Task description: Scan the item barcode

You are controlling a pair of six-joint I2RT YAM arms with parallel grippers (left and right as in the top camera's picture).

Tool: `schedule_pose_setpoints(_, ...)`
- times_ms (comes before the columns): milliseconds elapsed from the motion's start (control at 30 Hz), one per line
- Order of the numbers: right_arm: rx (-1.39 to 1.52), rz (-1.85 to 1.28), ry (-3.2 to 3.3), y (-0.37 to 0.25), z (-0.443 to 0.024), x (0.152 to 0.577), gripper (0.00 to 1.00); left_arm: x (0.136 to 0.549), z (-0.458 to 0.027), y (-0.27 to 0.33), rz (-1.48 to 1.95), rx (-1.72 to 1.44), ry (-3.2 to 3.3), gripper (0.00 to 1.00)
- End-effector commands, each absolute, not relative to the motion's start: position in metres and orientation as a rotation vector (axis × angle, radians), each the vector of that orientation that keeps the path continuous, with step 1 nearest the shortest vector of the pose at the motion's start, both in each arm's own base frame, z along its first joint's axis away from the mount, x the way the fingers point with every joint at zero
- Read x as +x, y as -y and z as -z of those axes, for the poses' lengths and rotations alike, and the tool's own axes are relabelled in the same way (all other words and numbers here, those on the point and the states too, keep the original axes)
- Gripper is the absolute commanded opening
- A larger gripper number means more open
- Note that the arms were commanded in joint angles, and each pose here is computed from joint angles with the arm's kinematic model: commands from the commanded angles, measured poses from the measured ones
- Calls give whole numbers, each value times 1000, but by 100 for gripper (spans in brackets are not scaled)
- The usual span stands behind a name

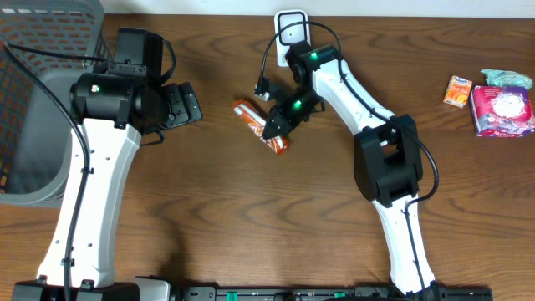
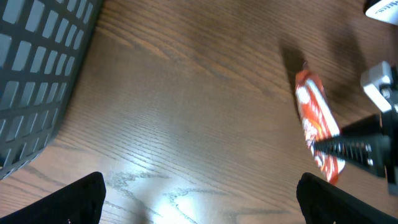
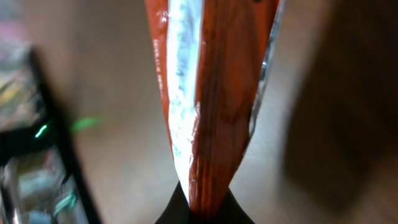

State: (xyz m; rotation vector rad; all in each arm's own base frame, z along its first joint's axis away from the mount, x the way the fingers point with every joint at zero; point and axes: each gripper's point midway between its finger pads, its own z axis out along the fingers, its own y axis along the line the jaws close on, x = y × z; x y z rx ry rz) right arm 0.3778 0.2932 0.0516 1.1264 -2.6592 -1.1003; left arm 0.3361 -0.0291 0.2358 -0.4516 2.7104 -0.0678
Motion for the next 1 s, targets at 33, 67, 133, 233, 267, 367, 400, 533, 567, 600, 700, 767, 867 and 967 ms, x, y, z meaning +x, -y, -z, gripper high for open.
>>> schedule_pose_setpoints(33, 574, 557, 2962, -247, -32, 407, 1, 334, -238, 26, 55, -451, -2703, 98)
schedule_pose_setpoints(67, 517, 471, 2993, -239, -29, 411, 1, 334, -238, 26, 55, -451, -2703, 98)
schedule_pose_setpoints(133, 393, 278, 3050, -220, -23, 417, 2, 334, -238, 26, 55, -451, -2703, 98)
schedule_pose_setpoints(233, 304, 95, 3090, -204, -21, 420, 7, 334, -238, 26, 55, -451, -2703, 98)
schedule_pose_setpoints(267, 308, 70, 3094, -203, -20, 420, 11, 334, -238, 26, 55, -451, -2703, 98)
schedule_pose_setpoints(367, 324, 70, 3099, -207, -20, 420, 20, 334, -238, 26, 55, -451, -2703, 98)
schedule_pose_setpoints(400, 327, 71, 3100, -208, -20, 420, 20, 334, -238, 26, 55, -451, -2703, 98)
schedule_pose_setpoints(533, 327, 92, 3102, -213, -23, 419, 21, 334, -238, 26, 55, -451, -2703, 98)
schedule_pose_setpoints(567, 310, 90, 3102, -213, -25, 419, 20, 334, -238, 26, 55, -451, -2703, 98)
schedule_pose_setpoints(600, 298, 90, 3103, -213, -28, 419, 20, 334, -238, 26, 55, -451, -2703, 98)
schedule_pose_setpoints(700, 295, 95, 3098, -214, -38, 418, 18, 334, -238, 26, 55, -451, -2703, 98)
schedule_pose_setpoints(767, 299, 104, 3095, -216, -42, 417, 19, 334, -238, 26, 55, -451, -2703, 98)
schedule_pose_setpoints(867, 314, 109, 3102, -221, -42, 417, 18, 334, -238, 26, 55, -451, -2703, 98)
schedule_pose_setpoints(967, 324, 113, 3104, -224, -42, 417, 17, 334, -238, 26, 55, -451, -2703, 98)
